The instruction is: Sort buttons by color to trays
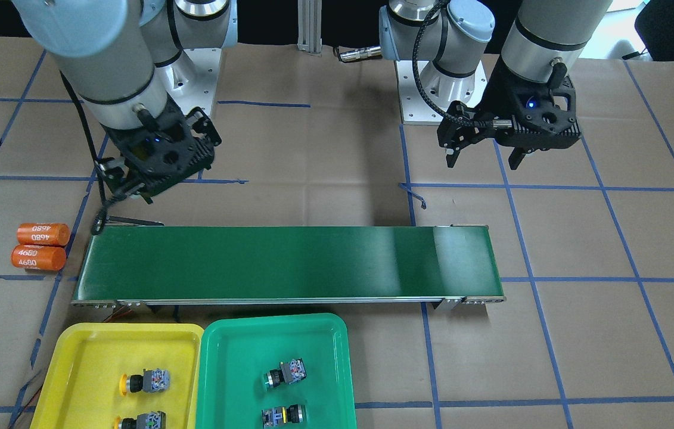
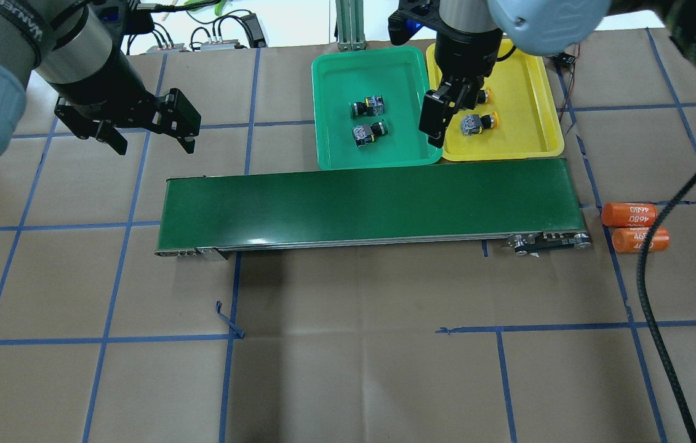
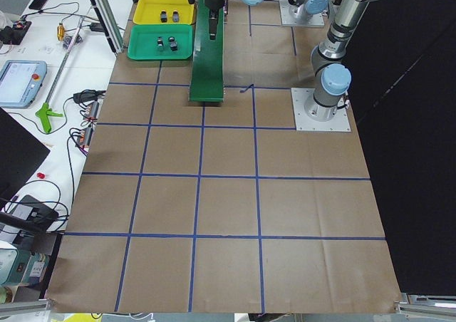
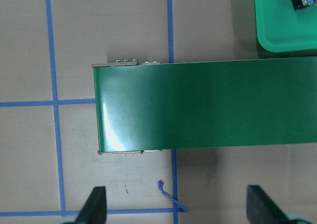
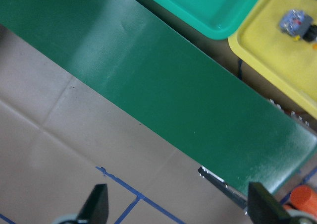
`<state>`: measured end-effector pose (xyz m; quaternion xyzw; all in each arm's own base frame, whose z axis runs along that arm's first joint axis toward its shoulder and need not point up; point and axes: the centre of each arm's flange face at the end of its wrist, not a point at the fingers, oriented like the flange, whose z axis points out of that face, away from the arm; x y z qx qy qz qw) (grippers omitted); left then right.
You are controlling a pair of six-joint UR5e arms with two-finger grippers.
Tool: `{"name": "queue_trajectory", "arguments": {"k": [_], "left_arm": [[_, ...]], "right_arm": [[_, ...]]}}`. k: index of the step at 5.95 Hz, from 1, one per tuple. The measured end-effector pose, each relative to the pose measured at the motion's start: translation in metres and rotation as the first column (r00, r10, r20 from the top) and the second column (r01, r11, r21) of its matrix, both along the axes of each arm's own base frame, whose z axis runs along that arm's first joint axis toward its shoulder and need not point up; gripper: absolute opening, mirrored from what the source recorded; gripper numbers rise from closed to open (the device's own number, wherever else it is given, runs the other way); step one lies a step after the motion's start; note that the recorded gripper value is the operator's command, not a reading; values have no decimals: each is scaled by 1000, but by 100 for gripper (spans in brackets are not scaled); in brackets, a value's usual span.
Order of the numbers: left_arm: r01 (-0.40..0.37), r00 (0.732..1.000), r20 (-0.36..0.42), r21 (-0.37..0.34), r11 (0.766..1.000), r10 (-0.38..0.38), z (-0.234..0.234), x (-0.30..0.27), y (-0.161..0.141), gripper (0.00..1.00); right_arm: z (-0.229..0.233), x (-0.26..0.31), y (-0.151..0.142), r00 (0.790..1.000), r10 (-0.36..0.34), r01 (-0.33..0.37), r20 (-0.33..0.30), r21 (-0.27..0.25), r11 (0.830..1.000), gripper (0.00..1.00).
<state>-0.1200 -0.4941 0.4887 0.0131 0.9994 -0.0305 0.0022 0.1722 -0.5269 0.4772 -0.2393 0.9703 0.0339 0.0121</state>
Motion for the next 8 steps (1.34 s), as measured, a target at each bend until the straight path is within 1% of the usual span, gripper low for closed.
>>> {"name": "queue_trajectory", "arguments": {"k": [1, 2, 3, 4, 5, 6, 7, 8], "left_arm": [[-1, 1000, 0, 0, 1000, 1, 0, 1, 0, 99], [-1, 1000, 0, 0, 1000, 1, 0, 1, 0, 99], [-1, 1000, 0, -1, 1000, 1, 0, 1, 0, 99], [-1, 1000, 0, -1, 1000, 1, 0, 1, 0, 99], [-1, 1000, -1, -1, 1000, 1, 0, 1, 0, 99], [-1, 1000, 0, 0, 1000, 1, 0, 1, 0, 99], [-1, 1000, 0, 0, 1000, 1, 0, 1, 0, 99], [-1, 1000, 0, -1, 1000, 1, 0, 1, 0, 99]], "right_arm": [[12, -25, 10, 984, -179, 179, -3, -18, 984, 100], [27, -36, 21, 959, -282, 282, -3, -43, 958, 100], [41, -38, 36, 922, -388, 388, -2, -53, 920, 100], [45, -38, 50, 871, -490, 490, -27, -12, 872, 100], [42, -36, 58, 835, -547, 549, -57, 33, 835, 100], [41, -34, 56, 826, -561, 563, -56, 40, 825, 100], [39, -31, 50, 833, -551, 552, -46, 35, 833, 100], [38, -27, 46, 845, -534, 535, -42, 28, 844, 100]]}}
